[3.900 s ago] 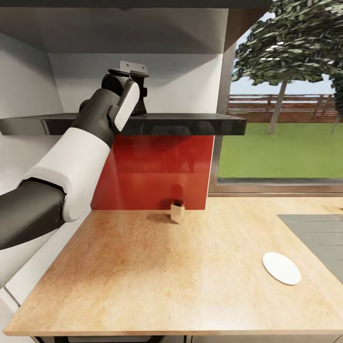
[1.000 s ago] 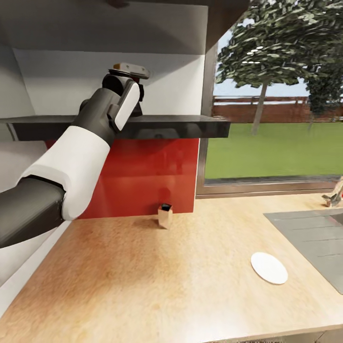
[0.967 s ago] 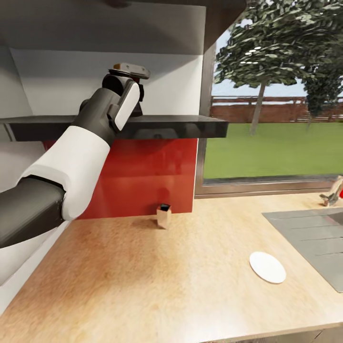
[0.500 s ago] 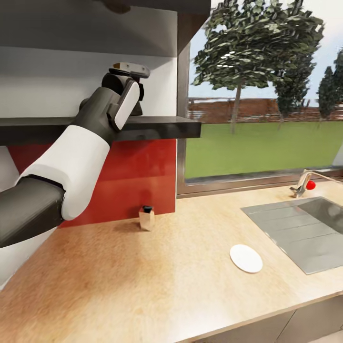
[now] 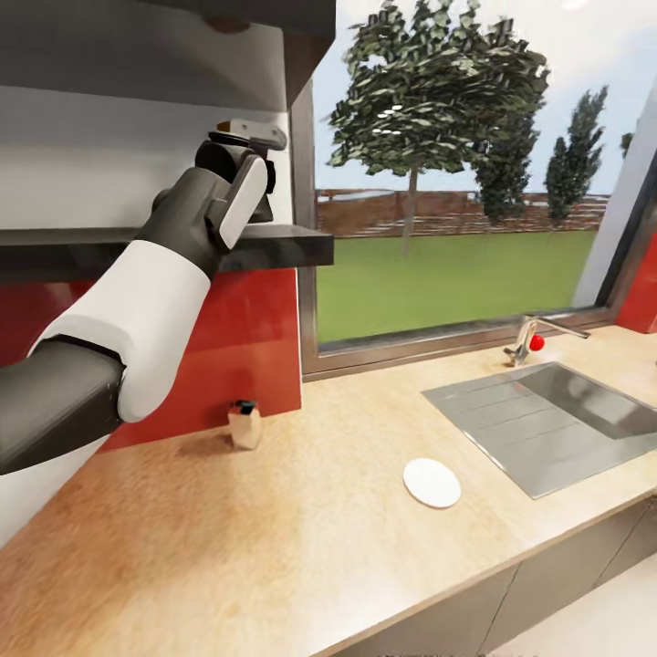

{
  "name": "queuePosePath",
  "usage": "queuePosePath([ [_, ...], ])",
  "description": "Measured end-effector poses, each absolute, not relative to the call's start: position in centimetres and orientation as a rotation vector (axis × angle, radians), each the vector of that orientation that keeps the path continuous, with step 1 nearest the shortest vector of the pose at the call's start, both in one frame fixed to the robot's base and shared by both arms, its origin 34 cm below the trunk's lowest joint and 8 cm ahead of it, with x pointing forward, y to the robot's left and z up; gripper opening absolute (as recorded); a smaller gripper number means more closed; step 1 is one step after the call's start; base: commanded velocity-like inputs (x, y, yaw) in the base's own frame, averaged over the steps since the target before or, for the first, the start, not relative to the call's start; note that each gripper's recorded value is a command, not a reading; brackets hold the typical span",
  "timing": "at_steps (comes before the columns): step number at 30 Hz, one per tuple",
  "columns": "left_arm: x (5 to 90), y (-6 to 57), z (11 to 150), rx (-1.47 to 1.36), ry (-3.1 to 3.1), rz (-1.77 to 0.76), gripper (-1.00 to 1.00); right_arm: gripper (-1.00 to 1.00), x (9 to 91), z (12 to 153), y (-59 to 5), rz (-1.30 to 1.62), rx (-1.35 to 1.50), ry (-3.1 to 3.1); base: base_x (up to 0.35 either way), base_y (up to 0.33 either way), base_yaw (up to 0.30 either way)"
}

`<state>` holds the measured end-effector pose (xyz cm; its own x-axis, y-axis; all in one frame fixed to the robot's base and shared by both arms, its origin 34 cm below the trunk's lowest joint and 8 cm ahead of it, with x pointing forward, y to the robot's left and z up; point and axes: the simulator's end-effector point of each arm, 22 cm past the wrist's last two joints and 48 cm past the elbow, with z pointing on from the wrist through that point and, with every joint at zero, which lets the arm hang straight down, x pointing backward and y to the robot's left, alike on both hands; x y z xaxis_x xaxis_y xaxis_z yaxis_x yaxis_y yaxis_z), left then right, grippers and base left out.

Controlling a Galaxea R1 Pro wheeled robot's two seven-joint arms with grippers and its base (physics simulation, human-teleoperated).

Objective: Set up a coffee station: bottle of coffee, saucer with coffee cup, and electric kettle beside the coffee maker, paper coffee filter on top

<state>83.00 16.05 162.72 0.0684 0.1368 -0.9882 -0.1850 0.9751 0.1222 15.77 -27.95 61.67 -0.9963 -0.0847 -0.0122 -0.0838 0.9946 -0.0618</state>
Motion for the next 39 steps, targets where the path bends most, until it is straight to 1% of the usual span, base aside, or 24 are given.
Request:
queuePosePath([
  [39,82.60,15.97,163.13,-0.044,1.470,0.232,-1.00,1.00,15.95,61.70,-28.13,-0.101,-0.128,3.118,0.000,0.000,-0.278],
])
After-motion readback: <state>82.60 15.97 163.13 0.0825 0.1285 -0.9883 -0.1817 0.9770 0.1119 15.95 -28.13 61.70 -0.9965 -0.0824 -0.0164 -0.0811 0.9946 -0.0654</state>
